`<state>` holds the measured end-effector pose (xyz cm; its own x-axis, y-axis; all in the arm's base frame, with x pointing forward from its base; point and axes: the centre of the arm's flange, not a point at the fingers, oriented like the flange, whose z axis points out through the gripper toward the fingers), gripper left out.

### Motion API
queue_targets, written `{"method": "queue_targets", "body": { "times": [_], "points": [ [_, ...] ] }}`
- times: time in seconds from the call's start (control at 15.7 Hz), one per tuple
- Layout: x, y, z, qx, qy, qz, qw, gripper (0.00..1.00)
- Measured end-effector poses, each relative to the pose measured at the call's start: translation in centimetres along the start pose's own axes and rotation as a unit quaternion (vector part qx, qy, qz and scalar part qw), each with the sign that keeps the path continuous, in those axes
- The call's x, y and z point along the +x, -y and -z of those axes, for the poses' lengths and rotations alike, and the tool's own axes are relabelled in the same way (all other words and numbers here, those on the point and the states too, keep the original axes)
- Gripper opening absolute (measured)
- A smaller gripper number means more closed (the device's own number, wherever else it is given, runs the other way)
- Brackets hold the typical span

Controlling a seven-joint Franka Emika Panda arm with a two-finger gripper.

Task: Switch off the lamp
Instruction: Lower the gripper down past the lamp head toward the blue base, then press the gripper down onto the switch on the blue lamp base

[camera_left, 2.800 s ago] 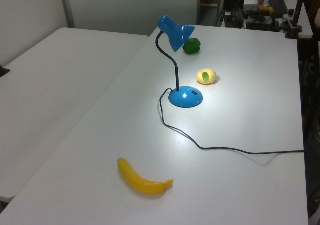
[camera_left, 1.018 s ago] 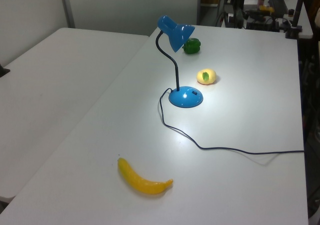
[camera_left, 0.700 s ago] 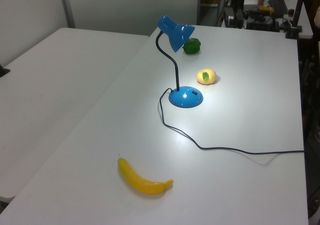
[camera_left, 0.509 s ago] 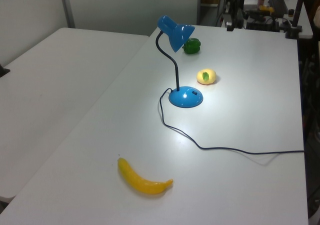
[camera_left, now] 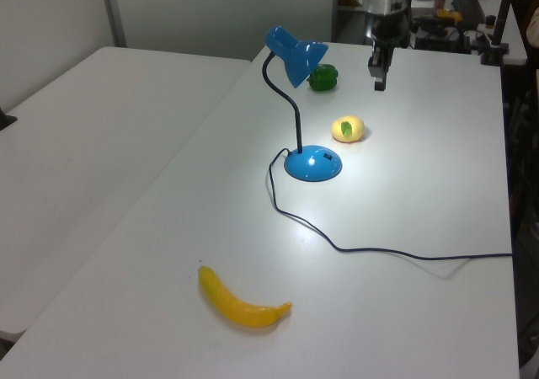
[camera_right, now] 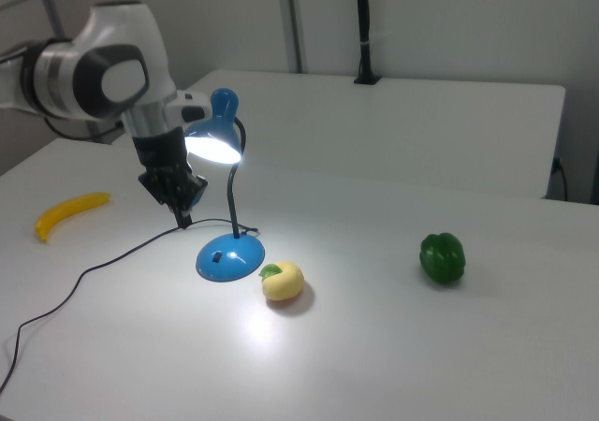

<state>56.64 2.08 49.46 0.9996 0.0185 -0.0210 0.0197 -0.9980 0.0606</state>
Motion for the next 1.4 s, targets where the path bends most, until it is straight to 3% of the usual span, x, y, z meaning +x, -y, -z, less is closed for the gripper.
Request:
{"method": "queue_targets", "body": {
  "times": [0.45,0.83,1.4],
  "points": [
    [0.0,0.7,-6.4,0.004,-0.035,0.003,0.9994,0.01],
    [1.4,1.5,-10.5,0.010,-0.074,-0.022,0.9969,0.01],
    [3.3,3.8,-14.2,0.017,-0.114,-0.010,0.9933,0.01]
  ]
}}
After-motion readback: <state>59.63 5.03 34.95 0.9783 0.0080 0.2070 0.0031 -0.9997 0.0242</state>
